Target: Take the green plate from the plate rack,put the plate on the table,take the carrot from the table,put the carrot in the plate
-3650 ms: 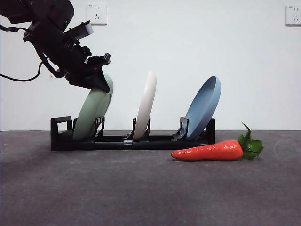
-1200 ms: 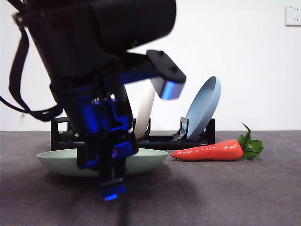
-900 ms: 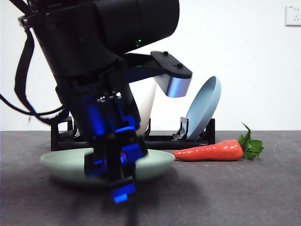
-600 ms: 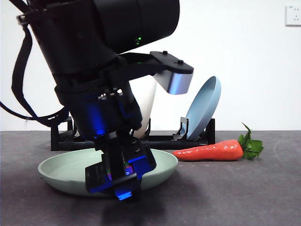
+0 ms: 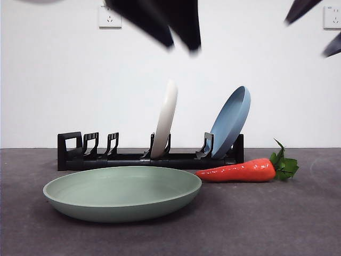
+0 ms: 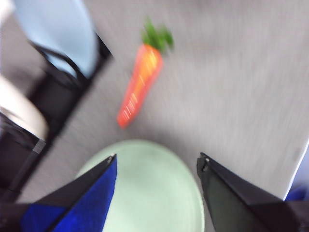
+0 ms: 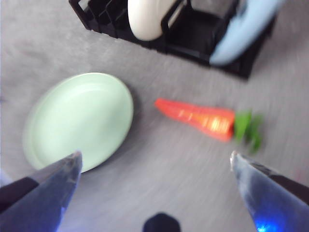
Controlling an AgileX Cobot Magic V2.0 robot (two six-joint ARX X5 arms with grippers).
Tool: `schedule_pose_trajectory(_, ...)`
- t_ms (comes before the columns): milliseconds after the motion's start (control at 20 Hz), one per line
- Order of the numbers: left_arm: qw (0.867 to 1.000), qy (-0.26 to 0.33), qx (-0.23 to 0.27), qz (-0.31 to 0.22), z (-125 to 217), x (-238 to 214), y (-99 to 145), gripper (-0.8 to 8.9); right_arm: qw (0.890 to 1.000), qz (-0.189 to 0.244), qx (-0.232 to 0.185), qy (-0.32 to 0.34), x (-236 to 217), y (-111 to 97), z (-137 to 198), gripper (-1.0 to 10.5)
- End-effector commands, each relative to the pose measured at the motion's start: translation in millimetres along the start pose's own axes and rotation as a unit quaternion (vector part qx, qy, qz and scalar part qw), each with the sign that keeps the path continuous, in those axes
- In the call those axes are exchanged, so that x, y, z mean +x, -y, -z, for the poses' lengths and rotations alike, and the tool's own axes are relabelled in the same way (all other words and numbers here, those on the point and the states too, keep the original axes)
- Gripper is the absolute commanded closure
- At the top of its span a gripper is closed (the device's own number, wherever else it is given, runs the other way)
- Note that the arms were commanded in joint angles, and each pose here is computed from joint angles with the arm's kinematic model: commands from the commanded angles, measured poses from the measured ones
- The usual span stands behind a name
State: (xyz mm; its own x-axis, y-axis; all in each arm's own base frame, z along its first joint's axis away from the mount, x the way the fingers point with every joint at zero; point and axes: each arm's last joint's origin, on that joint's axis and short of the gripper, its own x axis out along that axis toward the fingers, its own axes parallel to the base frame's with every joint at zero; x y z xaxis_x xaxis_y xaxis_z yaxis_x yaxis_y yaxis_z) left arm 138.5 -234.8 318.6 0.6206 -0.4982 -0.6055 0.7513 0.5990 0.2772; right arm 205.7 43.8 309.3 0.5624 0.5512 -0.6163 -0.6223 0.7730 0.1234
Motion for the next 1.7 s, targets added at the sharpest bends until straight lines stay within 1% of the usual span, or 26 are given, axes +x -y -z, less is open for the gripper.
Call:
schedule_pose_trajectory(50, 0.997, 0.048, -0.058, -0.002, -11.7, -35.1, -11.4, 5.30, 0.993, 0.011, -0.117, -0.029, 31.0, 11.8, -2.5, 3.5)
schedule_pose_trajectory(150, 0.993, 0.083, -0.085, -0.004, -15.9, -66.7, -22.4, 5.30, 0.983, 0.016, -0.172, -0.065, 56.9, 19.8, 0.4, 3.5)
schedule_pose_trajectory(250, 0.987, 0.117, -0.107, -0.006, -14.0, -96.1, -32.0, 5.30, 0.976, 0.018, -0.202, -0.081, 79.8, 26.4, 2.2, 3.5)
schedule_pose_trajectory(400, 0.977, 0.159, -0.137, -0.028, -3.9, -132.4, -44.0, 5.30, 0.969, 0.016, -0.234, -0.071, 106.3, 35.7, 2.3, 3.5)
schedule_pose_trajectory(500, 0.973, 0.168, -0.151, -0.047, 5.9, -150.3, -49.9, 5.30, 0.966, 0.017, -0.249, -0.061, 121.4, 40.8, 2.6, 3.5)
schedule_pose_trajectory(600, 0.971, 0.167, -0.161, -0.063, 14.7, -161.9, -53.8, 5.30, 0.963, 0.013, -0.260, -0.067, 135.5, 46.3, 7.4, 3.5)
schedule_pose_trajectory(700, 0.967, 0.168, -0.174, -0.078, 20.9, -169.9, -56.6, 5.30, 0.963, 0.006, -0.258, -0.080, 149.8, 51.4, 14.5, 3.5)
schedule_pose_trajectory(850, 0.966, 0.170, -0.177, -0.078, 25.9, -176.6, -58.3, 5.30, 0.958, -0.007, -0.268, -0.099, 167.8, 57.3, 25.9, 3.5)
schedule_pose_trajectory(950, 0.966, 0.167, -0.182, -0.077, 27.6, -177.4, -58.4, 5.30, 0.959, -0.009, -0.266, -0.101, 176.5, 60.4, 30.2, 3.6)
schedule_pose_trajectory(1100, 0.966, 0.163, -0.187, -0.076, 28.4, -177.1, -58.2, 5.30, 0.959, -0.014, -0.262, -0.109, 186.3, 63.5, 37.0, 4.5)
schedule_pose_trajectory(1400, 0.965, 0.163, -0.193, -0.075, 28.5, -177.1, -58.2, 5.30, 0.959, -0.013, -0.261, -0.106, 199.0, 68.1, 43.2, 4.5)
schedule_pose_trajectory(1450, 0.964, 0.163, -0.196, -0.075, 28.5, -177.1, -58.2, 5.30, 0.961, -0.012, -0.255, -0.106, 199.7, 68.3, 43.6, 5.0)
schedule_pose_trajectory(1550, 0.964, 0.163, -0.196, -0.076, 28.6, -177.1, -58.3, 5.30, 0.963, -0.011, -0.246, -0.107, 199.7, 68.3, 43.7, 7.0)
schedule_pose_trajectory(1600, 0.964, 0.163, -0.196, -0.079, 28.6, -177.1, -58.4, 5.30, 0.964, -0.011, -0.241, -0.107, 199.7, 68.2, 43.7, 7.6)
schedule_pose_trajectory(1650, 0.963, 0.162, -0.197, -0.085, 28.7, -177.2, -58.7, 5.30, 0.966, -0.011, -0.235, -0.108, 199.6, 68.2, 43.9, 8.0)
schedule_pose_trajectory(1700, 0.963, 0.162, -0.197, -0.086, 28.8, -177.1, -58.8, 5.30, 0.967, -0.010, -0.232, -0.108, 199.6, 68.2, 43.9, 8.0)
